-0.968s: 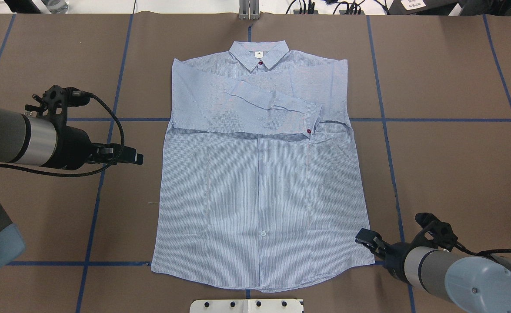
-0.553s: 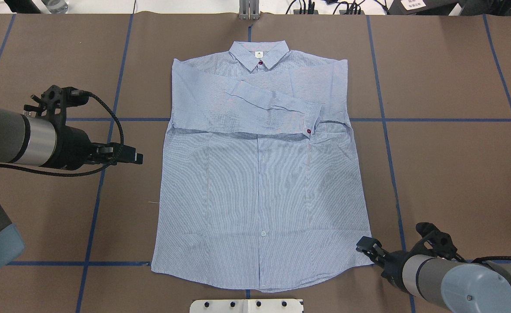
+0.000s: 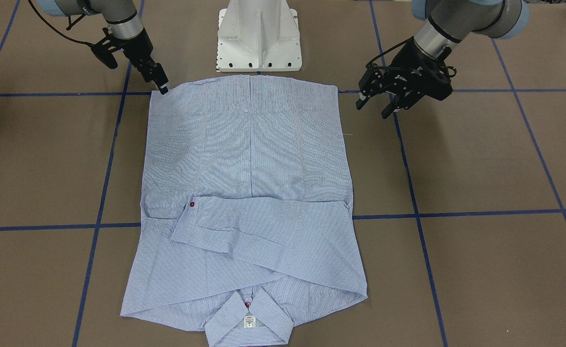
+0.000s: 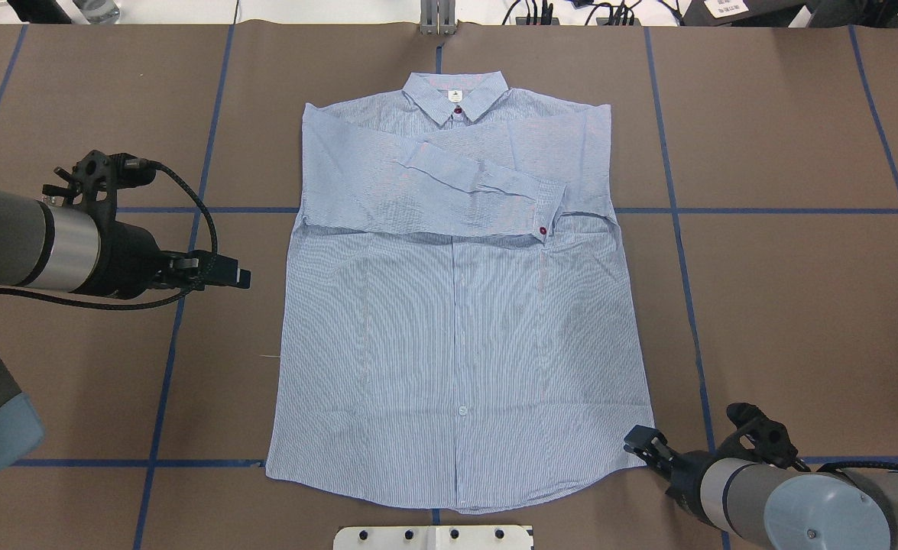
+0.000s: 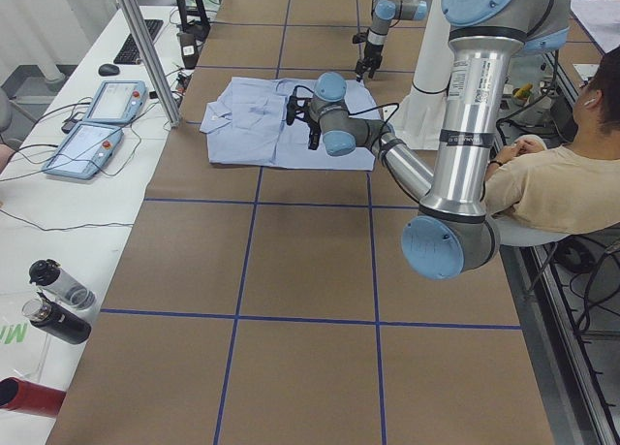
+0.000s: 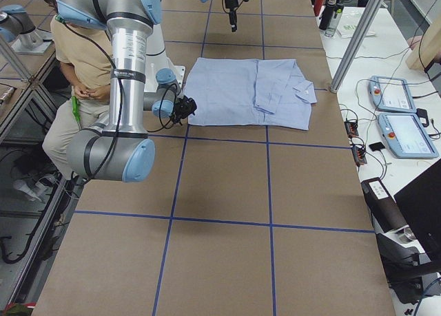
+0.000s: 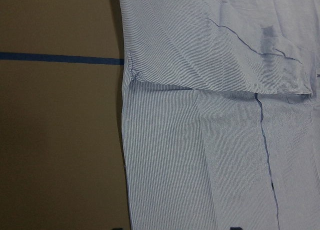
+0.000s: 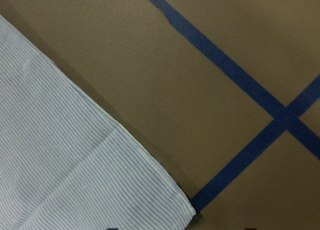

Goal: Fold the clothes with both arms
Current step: 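Position both grippers at the hem corners nearest the robot and grasp them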

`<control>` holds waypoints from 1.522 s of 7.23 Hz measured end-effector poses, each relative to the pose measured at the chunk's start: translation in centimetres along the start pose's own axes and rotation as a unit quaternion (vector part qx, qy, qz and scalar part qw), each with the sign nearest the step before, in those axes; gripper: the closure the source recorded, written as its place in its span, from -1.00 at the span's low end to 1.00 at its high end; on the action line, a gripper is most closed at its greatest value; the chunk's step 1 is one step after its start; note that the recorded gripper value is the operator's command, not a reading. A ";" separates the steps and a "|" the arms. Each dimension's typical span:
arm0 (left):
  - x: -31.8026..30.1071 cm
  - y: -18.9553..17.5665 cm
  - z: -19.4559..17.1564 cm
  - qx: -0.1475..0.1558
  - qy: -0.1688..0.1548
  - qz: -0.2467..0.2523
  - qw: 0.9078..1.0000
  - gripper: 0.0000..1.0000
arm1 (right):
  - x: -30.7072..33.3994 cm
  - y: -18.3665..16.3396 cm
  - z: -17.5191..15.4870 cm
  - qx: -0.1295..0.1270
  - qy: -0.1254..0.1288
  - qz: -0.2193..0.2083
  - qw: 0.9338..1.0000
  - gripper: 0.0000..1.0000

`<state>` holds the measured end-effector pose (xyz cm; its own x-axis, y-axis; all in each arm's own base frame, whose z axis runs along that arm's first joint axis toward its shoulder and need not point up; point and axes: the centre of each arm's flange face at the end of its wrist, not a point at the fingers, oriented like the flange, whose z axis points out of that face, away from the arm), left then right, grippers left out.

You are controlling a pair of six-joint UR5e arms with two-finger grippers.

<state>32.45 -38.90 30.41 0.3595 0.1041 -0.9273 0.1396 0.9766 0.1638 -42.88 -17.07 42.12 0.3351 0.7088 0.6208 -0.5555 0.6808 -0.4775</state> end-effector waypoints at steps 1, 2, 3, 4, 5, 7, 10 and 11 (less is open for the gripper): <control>0.0 0.0 0.0 0.000 0.000 0.000 1.000 -0.54 | 0.1 0.0 0.1 0.001 0.001 0.000 1.000 -0.69; 0.0 0.0 0.0 0.000 0.000 -0.001 1.000 -0.54 | 0.1 -0.1 0.3 0.002 0.002 0.000 1.000 -0.69; 0.1 0.0 0.0 0.000 0.000 -0.001 1.000 -0.54 | 0.2 -0.1 0.4 0.004 0.002 0.000 1.000 -0.62; 0.1 0.0 0.0 0.000 0.001 -0.001 1.000 -0.54 | 0.2 -0.2 0.5 0.005 0.003 0.000 1.000 -0.54; 0.1 0.0 0.1 0.000 0.001 -0.001 1.000 -0.54 | 0.2 -0.3 0.6 0.006 0.002 0.000 1.000 -0.51; 0.1 0.1 0.1 0.000 0.000 -0.001 1.000 -0.54 | 0.1 -0.6 0.6 0.009 0.001 0.002 1.000 -0.36; 0.1 0.1 0.1 -0.001 0.000 -0.001 1.000 -0.54 | -0.3 -1.0 0.5 0.012 -0.002 0.005 1.000 1.00; 0.1 0.1 0.1 0.000 0.001 -0.001 1.000 -0.54 | -0.4 -1.1 0.4 0.013 -0.004 0.007 1.000 1.00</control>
<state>32.56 -38.84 30.32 0.3580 0.1033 -0.9280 0.1393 0.9768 0.1624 -42.71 -18.19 42.63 0.3217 0.7170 0.6185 -0.5799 0.6655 -0.4699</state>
